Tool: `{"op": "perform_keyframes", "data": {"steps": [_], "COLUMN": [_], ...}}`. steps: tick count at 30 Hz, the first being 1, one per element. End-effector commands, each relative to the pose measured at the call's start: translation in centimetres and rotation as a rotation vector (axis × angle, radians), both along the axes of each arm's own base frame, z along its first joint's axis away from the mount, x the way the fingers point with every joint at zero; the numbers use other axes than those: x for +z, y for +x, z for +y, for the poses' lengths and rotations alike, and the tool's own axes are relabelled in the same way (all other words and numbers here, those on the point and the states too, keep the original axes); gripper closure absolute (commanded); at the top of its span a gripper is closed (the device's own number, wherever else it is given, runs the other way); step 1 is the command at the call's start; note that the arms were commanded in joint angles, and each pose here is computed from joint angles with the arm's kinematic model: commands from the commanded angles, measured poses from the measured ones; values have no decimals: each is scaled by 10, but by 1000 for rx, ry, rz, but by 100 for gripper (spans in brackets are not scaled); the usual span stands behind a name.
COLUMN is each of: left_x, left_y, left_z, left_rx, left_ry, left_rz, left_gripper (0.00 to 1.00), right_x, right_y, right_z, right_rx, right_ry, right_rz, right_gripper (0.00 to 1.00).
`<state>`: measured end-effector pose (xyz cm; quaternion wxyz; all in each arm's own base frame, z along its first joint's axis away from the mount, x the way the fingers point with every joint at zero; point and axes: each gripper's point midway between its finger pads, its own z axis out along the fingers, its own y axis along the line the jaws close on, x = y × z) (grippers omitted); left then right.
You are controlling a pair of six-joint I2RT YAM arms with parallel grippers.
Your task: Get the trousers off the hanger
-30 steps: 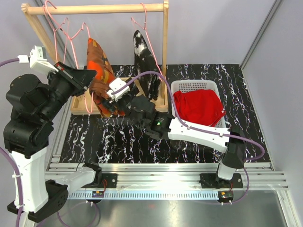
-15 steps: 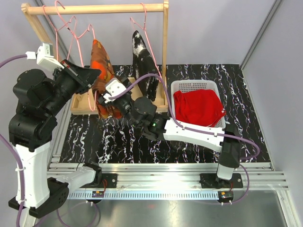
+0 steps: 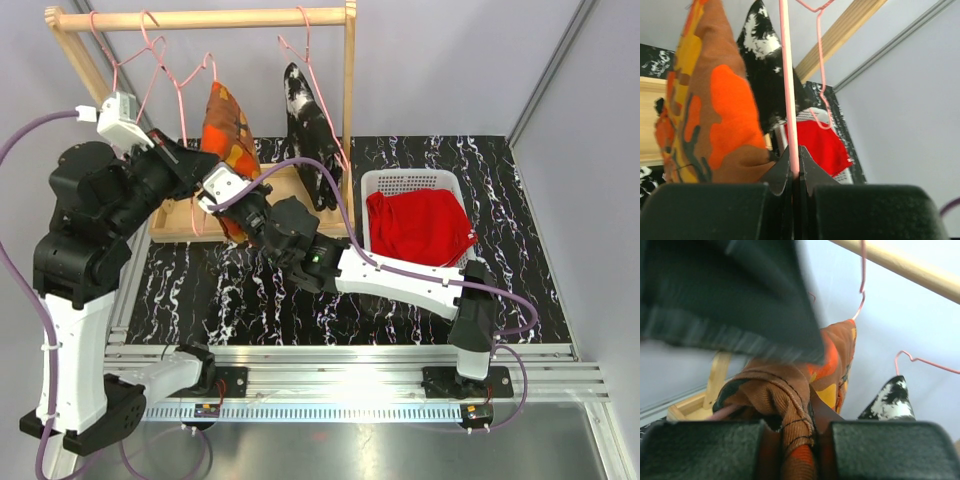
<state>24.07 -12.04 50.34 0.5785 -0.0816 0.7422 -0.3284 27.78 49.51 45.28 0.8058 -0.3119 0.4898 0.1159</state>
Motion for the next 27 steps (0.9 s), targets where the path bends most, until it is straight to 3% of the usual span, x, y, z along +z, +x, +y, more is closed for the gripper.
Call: {"op": "perform_keyframes", "data": {"steps": [1, 8, 14, 22, 27], "left_x": [7, -64, -99, -133, -162], "left_y": [2, 11, 5, 6, 9], "left_z": [10, 35, 45, 53, 58], "left_rx": [26, 164, 206, 237, 260], "left_ry": [81, 159, 185, 233, 269], "left_rz": [-125, -3, 43, 104, 154], "left_gripper": [100, 100, 100, 100, 100], "right_x": [74, 116, 144, 179, 225], "right_y": [0, 5, 16, 7, -6], "right_z": [-58, -102, -133, -148, -164], "right_rx": [-93, -160, -210, -162, -122], "right_ry": [200, 255, 277, 322, 335], "right_rz": [-44, -65, -70, -68, -82], "right_gripper": [100, 100, 100, 100, 100]}}
